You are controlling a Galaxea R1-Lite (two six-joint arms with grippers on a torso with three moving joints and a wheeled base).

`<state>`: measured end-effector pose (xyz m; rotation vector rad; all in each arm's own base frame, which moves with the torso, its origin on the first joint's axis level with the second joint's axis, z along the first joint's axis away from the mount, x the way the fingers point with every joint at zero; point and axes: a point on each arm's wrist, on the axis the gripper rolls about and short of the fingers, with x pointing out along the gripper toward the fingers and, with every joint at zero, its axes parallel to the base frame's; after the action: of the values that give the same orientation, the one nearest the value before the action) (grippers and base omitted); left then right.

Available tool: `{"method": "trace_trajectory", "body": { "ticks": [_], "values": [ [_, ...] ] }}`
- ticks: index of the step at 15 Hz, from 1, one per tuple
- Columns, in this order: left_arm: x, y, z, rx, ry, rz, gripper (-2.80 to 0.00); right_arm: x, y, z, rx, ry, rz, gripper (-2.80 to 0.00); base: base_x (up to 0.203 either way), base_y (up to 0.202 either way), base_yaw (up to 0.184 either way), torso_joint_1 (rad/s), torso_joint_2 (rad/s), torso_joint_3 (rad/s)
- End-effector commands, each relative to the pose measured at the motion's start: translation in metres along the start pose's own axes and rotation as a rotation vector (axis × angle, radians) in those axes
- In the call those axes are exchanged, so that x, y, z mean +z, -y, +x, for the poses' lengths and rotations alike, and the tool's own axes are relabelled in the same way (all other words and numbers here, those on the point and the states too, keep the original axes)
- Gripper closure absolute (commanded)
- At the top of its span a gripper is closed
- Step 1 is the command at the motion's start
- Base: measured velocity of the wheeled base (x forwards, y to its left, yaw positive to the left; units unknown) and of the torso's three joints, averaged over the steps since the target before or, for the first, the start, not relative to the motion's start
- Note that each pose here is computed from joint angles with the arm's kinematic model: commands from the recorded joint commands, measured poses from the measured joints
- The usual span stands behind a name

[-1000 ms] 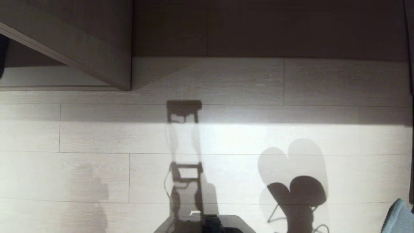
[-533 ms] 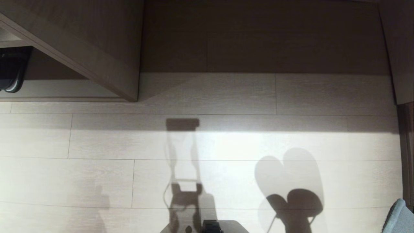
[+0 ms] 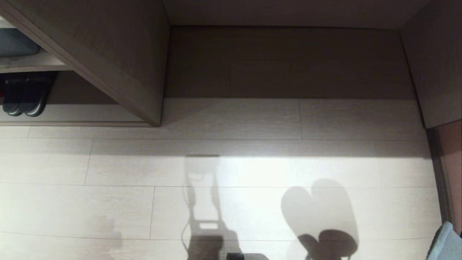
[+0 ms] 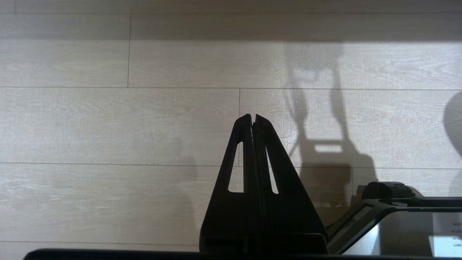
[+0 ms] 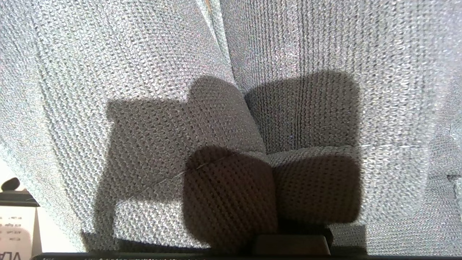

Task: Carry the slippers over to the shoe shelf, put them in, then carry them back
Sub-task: Place the slippers into the shoe cabinet

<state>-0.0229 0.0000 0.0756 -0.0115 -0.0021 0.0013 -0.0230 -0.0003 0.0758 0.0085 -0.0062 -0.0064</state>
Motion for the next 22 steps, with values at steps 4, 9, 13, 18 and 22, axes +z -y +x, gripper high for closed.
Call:
{"method": "trace_trajectory", "body": {
  "ticks": [4,9,13,18,22],
  "values": [
    [0.0001,0.0,0.0001,0.0,-0.001,-0.001,0.0,-0.0003,0.0,0.0003,0.0,-0.003,-0.001,0.0,0.0,0.0,0.0,0.002,0.0,0.202],
    [0.0001,0.0,0.0001,0.001,-0.001,-0.001,0.0,0.0,0.0,0.0002,0.0,-0.002,0.0,0.0,0.0,0.0,0.0,0.005,0.0,0.202],
    [0.0001,0.0,0.0001,0.002,-0.001,-0.001,0.0,-0.0003,0.0,0.0003,0.0,-0.003,0.001,0.0,0.0,0.0,0.0,0.002,0.0,0.203],
    [0.0001,0.0,0.0001,0.002,-0.001,-0.001,0.0,0.0001,0.0,0.0002,0.0,-0.002,-0.001,0.0,0.0,0.0,0.0,0.002,0.0,0.205],
    [0.0001,0.0,0.0001,0.002,-0.001,-0.001,0.0,0.0001,0.0,0.0002,0.0,-0.002,0.001,0.0,0.0,0.0,0.0,0.001,0.0,0.201]
  ]
}}
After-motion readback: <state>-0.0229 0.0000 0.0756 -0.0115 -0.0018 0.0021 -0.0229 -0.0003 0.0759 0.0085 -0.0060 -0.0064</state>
